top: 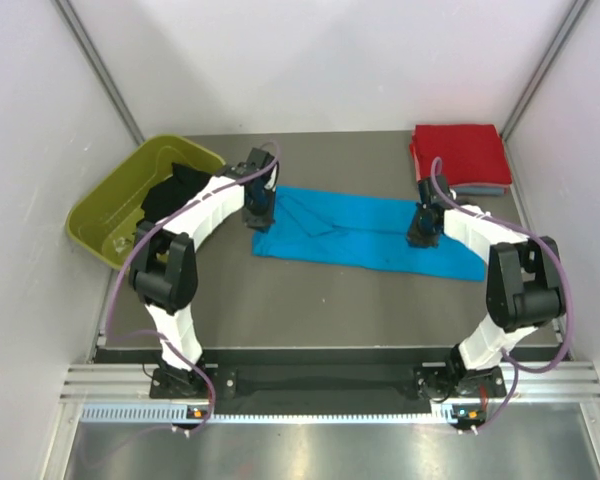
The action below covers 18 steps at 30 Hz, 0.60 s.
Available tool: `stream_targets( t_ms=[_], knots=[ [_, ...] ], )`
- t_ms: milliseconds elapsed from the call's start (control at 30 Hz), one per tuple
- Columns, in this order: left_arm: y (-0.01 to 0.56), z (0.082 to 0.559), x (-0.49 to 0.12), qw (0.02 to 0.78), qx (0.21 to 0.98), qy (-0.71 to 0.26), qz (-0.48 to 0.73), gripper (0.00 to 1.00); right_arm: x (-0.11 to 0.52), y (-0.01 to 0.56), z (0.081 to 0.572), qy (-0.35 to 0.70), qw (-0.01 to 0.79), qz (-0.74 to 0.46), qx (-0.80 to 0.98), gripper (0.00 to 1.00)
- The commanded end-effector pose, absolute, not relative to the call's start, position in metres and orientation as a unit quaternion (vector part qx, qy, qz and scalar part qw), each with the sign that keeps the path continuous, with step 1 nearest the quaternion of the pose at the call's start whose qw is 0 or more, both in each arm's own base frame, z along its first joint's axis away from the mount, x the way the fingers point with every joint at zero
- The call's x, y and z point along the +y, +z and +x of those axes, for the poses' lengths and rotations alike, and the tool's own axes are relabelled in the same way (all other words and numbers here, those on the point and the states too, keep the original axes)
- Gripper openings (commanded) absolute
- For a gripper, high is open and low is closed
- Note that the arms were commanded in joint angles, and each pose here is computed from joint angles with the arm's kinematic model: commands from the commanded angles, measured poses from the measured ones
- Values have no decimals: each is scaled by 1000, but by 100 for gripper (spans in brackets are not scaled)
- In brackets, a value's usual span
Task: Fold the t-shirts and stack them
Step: Fold the tshirt
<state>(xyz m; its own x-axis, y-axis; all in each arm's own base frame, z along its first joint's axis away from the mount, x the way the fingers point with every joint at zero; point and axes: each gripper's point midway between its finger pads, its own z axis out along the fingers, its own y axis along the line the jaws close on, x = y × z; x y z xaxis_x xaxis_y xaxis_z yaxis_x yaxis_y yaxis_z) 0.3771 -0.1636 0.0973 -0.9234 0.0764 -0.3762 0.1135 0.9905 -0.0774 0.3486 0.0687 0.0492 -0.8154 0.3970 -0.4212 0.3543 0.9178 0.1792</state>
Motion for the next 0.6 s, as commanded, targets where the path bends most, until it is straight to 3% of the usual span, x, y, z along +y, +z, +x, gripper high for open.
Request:
stream_targets(
  t_ms=[0,200,567],
  knots=[
    [103,361,-151,196,980,-32,24,16,65,36,352,30,224,200,953,5],
    [90,338,-133,176,984,-5,12,17,50,14,339,-11,199,189,962,5],
    [71,336,-135,162,986,-25,20,32,39,9,337,-33,198,183,962,5]
  ],
)
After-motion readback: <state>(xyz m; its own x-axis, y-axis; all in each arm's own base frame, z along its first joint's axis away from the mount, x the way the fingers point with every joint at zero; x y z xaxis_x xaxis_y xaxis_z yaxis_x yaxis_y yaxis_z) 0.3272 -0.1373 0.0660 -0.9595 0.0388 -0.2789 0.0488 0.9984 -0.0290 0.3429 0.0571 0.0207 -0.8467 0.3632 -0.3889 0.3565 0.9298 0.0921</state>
